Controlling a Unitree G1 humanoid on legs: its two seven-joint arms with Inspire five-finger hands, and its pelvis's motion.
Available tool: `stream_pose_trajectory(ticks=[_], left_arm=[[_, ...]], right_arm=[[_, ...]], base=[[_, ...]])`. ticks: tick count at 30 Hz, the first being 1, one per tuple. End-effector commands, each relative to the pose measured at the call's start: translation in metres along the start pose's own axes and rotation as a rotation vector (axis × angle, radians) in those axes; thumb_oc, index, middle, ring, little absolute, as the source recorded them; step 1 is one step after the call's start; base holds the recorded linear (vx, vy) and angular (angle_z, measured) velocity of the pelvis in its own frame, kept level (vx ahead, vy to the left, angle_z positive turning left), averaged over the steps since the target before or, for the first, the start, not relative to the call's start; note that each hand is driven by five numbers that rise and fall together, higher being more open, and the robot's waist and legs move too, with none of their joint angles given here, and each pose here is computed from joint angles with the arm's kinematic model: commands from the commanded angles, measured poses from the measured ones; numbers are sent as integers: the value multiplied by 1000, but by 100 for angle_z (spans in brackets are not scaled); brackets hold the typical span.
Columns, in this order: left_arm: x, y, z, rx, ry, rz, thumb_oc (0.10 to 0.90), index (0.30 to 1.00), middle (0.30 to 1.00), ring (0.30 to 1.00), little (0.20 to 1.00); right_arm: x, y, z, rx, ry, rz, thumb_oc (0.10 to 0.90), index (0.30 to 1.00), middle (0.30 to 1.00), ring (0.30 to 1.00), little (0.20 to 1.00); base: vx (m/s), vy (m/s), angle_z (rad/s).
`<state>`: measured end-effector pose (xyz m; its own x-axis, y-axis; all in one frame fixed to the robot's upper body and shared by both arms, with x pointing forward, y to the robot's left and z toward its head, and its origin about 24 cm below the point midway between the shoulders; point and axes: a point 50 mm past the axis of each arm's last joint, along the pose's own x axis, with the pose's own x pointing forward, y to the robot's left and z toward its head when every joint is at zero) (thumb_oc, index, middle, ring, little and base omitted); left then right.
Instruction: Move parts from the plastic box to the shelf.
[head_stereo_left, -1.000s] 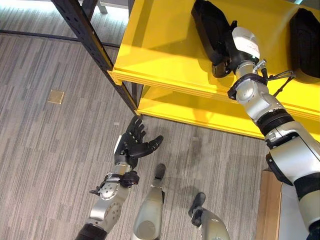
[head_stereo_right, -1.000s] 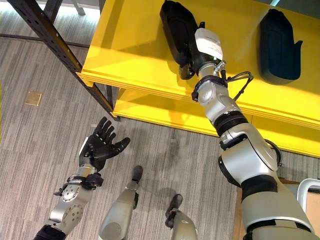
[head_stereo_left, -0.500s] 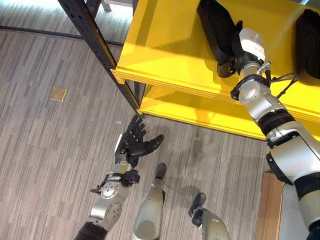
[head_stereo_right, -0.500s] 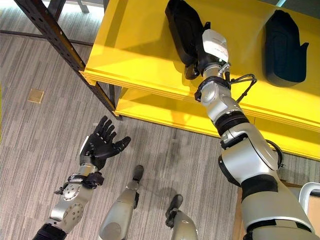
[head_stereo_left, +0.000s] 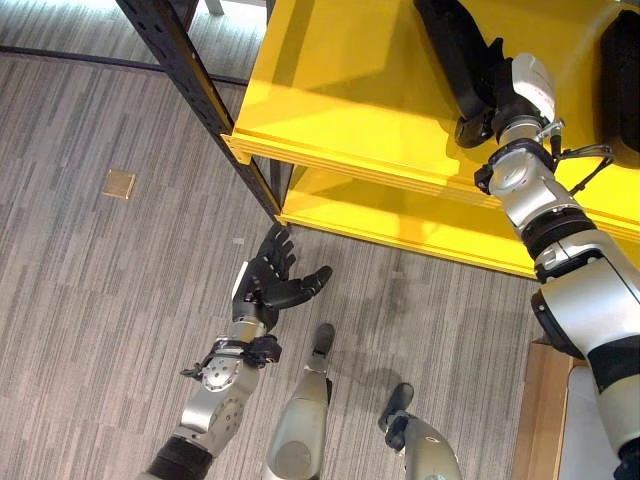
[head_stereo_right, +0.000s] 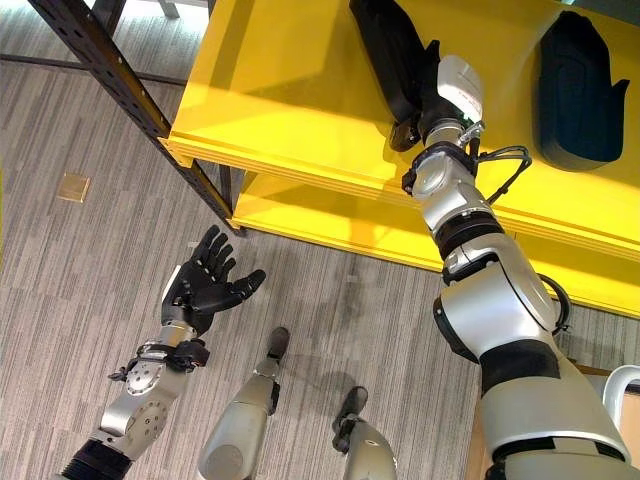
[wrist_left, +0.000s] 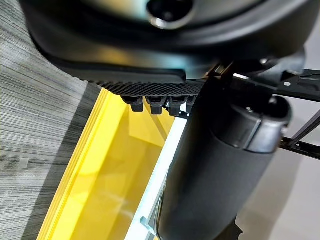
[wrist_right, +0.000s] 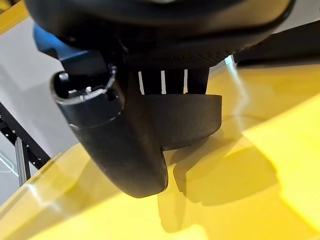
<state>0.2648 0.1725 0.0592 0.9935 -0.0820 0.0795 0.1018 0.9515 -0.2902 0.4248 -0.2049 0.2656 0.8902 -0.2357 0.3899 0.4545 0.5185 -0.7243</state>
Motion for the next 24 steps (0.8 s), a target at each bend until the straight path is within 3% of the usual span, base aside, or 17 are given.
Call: stream_pose_trajectory(ticks=[1,24], left_arm=[[1,-25,46,-46,-239,-123,900,1000,1000,1000,1000],[3,-26,44,-44,-222,-115,900,1000,1000,1000,1000]], right_arm=[[19,-66,59,125,-156,-256,400,300,300,300,300],[16,-69,63,414,-113,-334,400,300,300,300,300]], base=[[0,0,0],[0,0,0]])
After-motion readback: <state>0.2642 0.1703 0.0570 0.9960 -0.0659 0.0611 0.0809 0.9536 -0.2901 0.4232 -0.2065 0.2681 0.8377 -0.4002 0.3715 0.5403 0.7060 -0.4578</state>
